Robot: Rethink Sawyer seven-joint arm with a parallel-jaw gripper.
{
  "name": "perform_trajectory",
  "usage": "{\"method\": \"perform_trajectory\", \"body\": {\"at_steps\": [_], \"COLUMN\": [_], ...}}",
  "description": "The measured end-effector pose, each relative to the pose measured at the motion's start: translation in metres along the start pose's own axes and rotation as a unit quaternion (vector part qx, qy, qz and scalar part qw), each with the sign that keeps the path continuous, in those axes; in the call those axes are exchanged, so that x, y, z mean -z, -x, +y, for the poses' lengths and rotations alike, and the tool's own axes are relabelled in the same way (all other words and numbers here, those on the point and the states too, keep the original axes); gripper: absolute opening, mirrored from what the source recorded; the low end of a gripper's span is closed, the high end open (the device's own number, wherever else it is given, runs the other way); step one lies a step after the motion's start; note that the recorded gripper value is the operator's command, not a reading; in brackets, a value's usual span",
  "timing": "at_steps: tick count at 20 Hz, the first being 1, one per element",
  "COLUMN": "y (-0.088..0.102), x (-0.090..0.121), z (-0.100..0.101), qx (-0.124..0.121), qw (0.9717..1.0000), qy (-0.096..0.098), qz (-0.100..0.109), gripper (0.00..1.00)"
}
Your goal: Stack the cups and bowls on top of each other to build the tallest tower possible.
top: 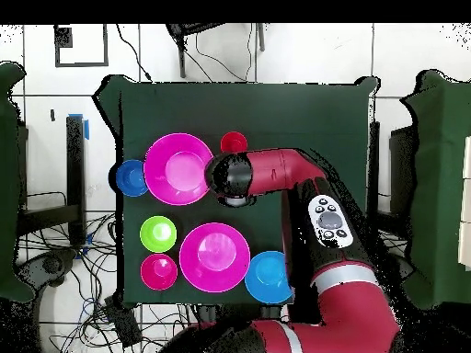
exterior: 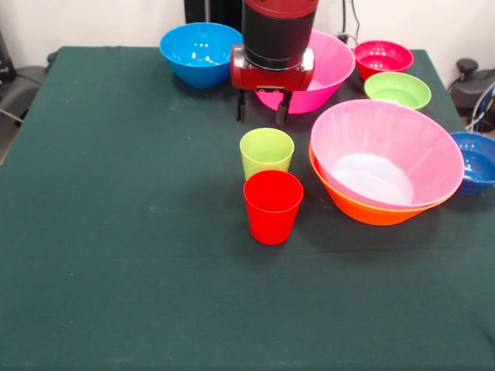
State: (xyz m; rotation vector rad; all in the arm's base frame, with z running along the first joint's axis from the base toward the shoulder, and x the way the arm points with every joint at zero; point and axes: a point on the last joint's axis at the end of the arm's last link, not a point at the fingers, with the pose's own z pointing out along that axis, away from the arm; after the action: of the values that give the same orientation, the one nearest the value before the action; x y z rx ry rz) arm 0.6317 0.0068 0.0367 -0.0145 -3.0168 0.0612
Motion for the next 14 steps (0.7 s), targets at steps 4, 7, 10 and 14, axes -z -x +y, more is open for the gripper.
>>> {"method": "perform_trajectory", "body": {"at_steps": [4, 7, 10, 14], "y": [-0.003, -0.006, -0.007, -0.007], "x": [-0.003, -0.007, -0.011, -0.019], "z": [-0.015, -0.026, -0.032, -0.039], "qx": [-0.001, -0.002, -0.003, -0.008], "qw": [1.0, 0.9999, 0.9999, 1.0], "qy": [-0.007, -0.011, -0.011, -0.001], "qz": [0.001, 0.002, 0.003, -0.004], "gripper": [1.0, 1.0, 1.0, 1.0]}}
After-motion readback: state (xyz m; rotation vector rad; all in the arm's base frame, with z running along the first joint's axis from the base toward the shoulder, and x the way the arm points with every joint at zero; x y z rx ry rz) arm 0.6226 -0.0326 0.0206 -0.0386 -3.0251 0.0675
